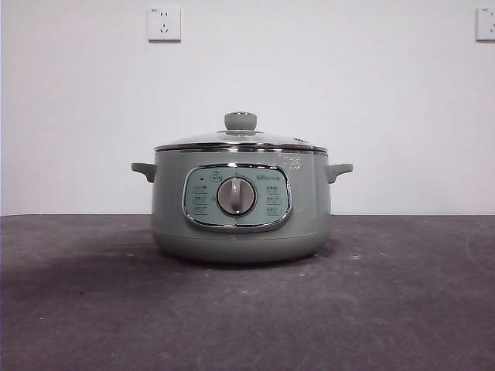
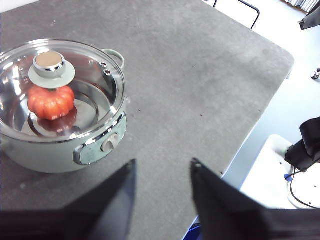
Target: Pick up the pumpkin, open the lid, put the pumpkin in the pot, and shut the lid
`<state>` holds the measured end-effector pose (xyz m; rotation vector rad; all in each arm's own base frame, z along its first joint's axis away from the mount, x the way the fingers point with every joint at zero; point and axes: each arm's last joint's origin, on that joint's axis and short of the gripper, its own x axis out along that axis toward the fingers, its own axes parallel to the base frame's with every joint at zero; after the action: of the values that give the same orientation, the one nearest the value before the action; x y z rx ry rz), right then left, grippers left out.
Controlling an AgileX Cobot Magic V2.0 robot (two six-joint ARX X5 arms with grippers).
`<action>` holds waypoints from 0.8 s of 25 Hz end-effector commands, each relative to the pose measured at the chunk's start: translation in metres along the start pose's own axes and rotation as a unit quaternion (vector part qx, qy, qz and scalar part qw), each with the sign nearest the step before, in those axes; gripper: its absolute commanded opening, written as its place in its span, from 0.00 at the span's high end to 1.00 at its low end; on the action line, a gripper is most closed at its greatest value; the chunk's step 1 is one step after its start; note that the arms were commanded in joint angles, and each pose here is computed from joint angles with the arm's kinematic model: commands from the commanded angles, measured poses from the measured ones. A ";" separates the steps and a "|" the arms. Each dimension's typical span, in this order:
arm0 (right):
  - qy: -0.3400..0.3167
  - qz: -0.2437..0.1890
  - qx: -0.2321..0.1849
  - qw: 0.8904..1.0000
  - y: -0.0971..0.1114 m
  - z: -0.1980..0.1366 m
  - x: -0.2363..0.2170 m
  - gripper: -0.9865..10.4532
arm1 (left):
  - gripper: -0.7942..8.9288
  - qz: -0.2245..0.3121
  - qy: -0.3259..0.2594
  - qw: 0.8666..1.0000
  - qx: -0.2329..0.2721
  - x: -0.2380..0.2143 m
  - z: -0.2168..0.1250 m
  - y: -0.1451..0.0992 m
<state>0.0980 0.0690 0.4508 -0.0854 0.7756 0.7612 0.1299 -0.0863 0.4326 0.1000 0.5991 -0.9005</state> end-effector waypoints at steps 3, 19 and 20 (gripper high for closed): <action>0.006 -0.001 0.008 1.000 0.000 -0.002 0.000 0.91 | 0.92 -0.002 0.012 1.000 -0.003 0.002 -0.003 0.000; 0.003 -0.002 0.007 1.000 0.000 -0.004 -0.002 0.91 | 0.92 -0.001 0.015 1.000 0.003 0.002 -0.004 0.001; 0.003 -0.002 0.007 1.000 0.001 -0.004 -0.002 0.91 | 0.92 0.001 0.016 1.000 0.002 0.002 -0.004 0.001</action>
<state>0.0953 0.0672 0.4517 -0.0773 0.7688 0.7566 0.1288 -0.0857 0.4306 0.1050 0.6241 -0.8977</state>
